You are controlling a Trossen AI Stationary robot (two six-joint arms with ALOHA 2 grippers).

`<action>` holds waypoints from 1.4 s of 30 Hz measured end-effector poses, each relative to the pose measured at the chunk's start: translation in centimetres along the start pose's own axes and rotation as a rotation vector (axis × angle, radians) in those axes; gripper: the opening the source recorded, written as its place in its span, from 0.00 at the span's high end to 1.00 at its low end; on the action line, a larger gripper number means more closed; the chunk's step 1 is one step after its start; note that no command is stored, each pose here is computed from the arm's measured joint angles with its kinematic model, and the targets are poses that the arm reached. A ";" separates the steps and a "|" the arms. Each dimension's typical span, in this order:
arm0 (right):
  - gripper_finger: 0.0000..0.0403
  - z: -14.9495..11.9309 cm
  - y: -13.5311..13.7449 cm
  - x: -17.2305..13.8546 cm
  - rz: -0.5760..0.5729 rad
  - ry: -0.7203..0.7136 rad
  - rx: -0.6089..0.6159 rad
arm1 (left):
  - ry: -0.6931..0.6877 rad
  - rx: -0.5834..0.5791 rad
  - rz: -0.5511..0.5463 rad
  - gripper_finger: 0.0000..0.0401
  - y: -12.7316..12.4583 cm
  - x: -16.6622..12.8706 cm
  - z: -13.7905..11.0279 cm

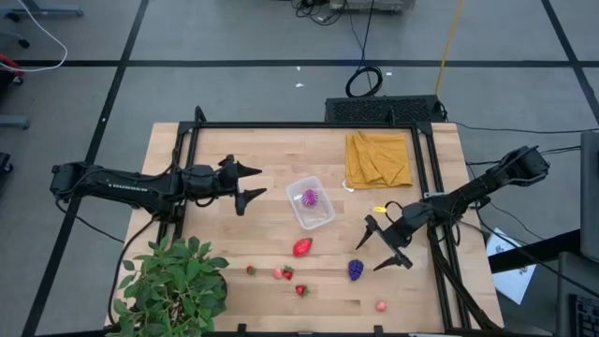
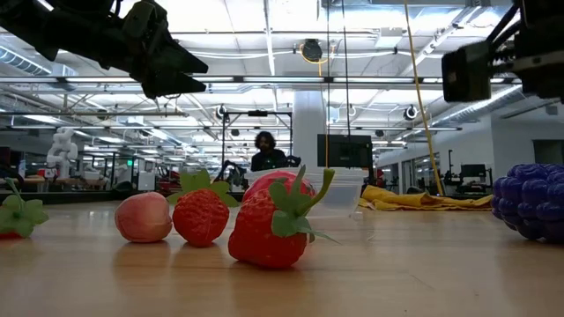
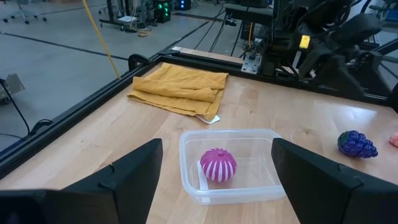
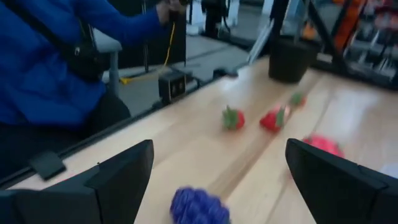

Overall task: Pick and placing Produce into tupperware
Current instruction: Put the purple grape into the transparent container

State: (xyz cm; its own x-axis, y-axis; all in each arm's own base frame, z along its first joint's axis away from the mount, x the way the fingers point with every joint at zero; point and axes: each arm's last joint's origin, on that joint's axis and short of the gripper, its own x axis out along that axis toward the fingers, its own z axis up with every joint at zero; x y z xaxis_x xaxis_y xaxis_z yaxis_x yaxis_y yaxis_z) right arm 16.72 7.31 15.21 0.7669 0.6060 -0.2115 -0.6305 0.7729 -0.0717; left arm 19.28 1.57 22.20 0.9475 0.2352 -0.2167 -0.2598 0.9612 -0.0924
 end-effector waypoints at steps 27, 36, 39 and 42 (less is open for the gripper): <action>0.11 4.3 -4.1 7.0 0.335 0.265 0.014 | 0.000 0.002 0.000 0.23 0.0 0.0 0.0; 0.11 1.8 -4.4 8.9 0.421 0.410 0.082 | 0.000 0.002 0.000 0.23 0.0 0.0 0.0; 0.11 1.3 -4.6 9.0 0.419 0.422 0.082 | 0.000 0.002 0.000 0.23 0.0 0.0 0.0; 0.11 0.6 -5.0 9.1 0.415 0.441 0.075 | 0.000 0.002 0.000 0.23 0.0 0.0 0.0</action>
State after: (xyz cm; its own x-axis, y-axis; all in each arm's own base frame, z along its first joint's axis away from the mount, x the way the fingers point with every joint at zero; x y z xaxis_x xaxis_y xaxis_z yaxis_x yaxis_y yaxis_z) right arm 26.87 9.09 14.25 0.3267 0.7365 -0.5923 -0.8434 0.5100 0.1690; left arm 19.28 1.56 22.21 0.9476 0.2349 -0.2166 -0.2591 0.9616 -0.0909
